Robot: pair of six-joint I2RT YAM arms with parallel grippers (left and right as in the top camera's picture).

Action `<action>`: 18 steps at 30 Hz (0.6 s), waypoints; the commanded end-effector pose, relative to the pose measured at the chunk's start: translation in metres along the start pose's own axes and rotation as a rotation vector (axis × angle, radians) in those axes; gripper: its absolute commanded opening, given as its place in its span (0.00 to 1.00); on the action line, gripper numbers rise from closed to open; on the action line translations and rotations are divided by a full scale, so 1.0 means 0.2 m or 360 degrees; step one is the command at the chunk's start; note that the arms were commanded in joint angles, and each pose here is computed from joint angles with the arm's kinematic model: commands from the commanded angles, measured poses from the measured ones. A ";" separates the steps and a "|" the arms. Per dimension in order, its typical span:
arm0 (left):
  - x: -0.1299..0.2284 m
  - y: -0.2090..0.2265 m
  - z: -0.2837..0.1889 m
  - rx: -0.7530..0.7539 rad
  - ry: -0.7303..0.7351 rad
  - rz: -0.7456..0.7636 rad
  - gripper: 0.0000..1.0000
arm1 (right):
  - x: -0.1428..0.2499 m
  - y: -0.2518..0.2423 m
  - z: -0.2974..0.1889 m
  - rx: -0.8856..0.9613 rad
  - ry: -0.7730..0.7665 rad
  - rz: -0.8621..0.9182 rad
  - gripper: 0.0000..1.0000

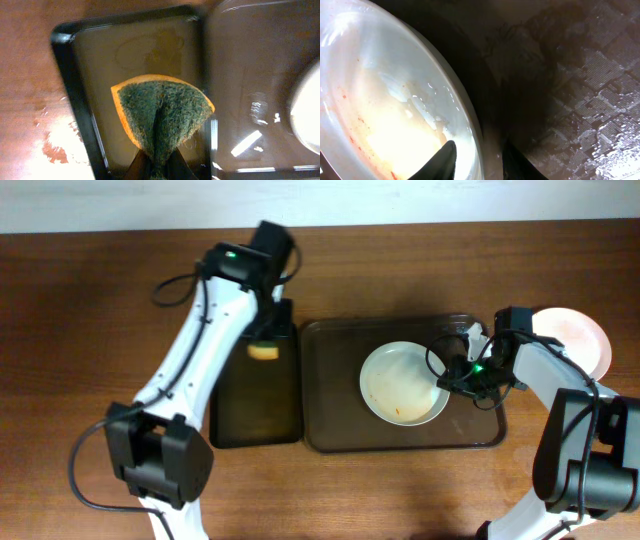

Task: Clean dirty plates on tray and stack at the side
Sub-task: 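Return the sponge to the water tray with the left gripper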

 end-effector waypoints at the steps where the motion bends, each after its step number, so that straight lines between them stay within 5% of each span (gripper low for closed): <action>1: 0.05 0.10 0.25 -0.0070 0.0208 -0.0122 0.04 | 0.01 0.02 0.03 0.0048 0.0025 -0.0049 0.32; 8: 0.10 0.08 0.67 0.0069 0.0098 -0.0141 0.03 | 0.00 0.09 0.08 0.0259 0.0024 -0.0208 0.32; 18: 0.00 0.00 0.74 0.0180 -0.0186 -0.0080 0.00 | -0.02 0.10 0.08 0.0263 0.0000 -0.0224 0.32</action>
Point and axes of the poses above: each gripper's point midway between its finger pads, its own z axis out along the fingers, its own y axis along the line the jaws close on, x = y × z, the point moved 7 cm from there along -z, back along the fingers, and after that the axes turned 4 degrees about -z, right-handed, at the moved point
